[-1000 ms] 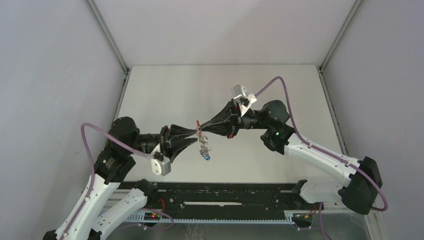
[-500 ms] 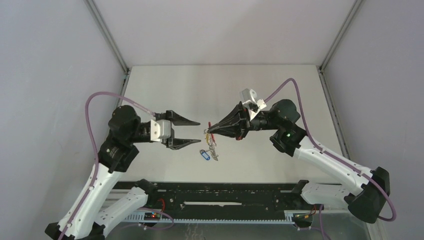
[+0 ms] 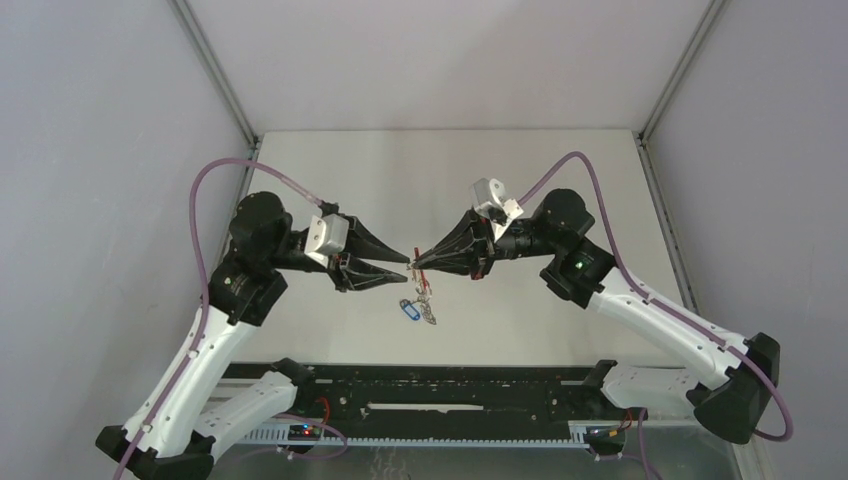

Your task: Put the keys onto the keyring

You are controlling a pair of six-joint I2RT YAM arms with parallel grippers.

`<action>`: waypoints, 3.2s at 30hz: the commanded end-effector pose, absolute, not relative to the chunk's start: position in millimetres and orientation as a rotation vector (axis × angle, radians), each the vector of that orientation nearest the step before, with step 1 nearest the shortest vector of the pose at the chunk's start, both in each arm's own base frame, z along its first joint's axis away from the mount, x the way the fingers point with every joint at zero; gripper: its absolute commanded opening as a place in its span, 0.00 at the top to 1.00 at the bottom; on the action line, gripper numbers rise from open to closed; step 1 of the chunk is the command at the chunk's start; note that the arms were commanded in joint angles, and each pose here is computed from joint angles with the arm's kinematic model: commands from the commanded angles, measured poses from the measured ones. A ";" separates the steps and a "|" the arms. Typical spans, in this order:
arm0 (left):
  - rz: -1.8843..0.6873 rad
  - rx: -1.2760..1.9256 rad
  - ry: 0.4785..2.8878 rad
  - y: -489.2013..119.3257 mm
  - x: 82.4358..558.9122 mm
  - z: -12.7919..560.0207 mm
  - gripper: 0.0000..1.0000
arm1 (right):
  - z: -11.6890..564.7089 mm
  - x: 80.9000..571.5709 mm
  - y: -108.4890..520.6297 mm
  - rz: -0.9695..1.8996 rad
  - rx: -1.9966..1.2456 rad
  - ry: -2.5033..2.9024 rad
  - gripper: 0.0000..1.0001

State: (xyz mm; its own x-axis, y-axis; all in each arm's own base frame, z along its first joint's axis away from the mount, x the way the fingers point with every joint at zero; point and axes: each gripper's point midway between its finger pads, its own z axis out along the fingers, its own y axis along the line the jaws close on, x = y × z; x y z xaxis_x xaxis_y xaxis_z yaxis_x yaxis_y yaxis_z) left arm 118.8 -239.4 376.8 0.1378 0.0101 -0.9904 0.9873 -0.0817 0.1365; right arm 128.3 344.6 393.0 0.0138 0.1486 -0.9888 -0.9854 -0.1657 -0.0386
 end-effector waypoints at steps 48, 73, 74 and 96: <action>-0.797 1.587 1.273 -224.9 140.1 353.8 1.00 | 365.0 158.0 361.0 0.909 -1.637 1.309 0.57; -0.786 1.568 1.283 -228.5 142.0 361.5 1.00 | 372.3 150.4 373.0 0.973 -1.564 1.224 0.76; -0.786 1.568 1.285 -228.5 142.0 361.0 1.00 | 372.8 151.5 373.8 0.971 -1.560 1.223 0.76; -0.704 1.524 1.193 -219.7 139.2 380.0 0.52 | 438.9 152.5 343.3 1.162 -1.085 0.986 1.00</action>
State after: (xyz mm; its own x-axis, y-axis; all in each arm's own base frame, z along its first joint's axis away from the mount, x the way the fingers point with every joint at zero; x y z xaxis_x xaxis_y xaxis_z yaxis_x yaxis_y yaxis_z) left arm 141.7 -221.9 357.4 0.2484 0.3762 -0.8926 0.9621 0.0114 0.2726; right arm 168.6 355.6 339.1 0.0355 -0.1805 -0.9829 -0.9979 0.0467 -0.0446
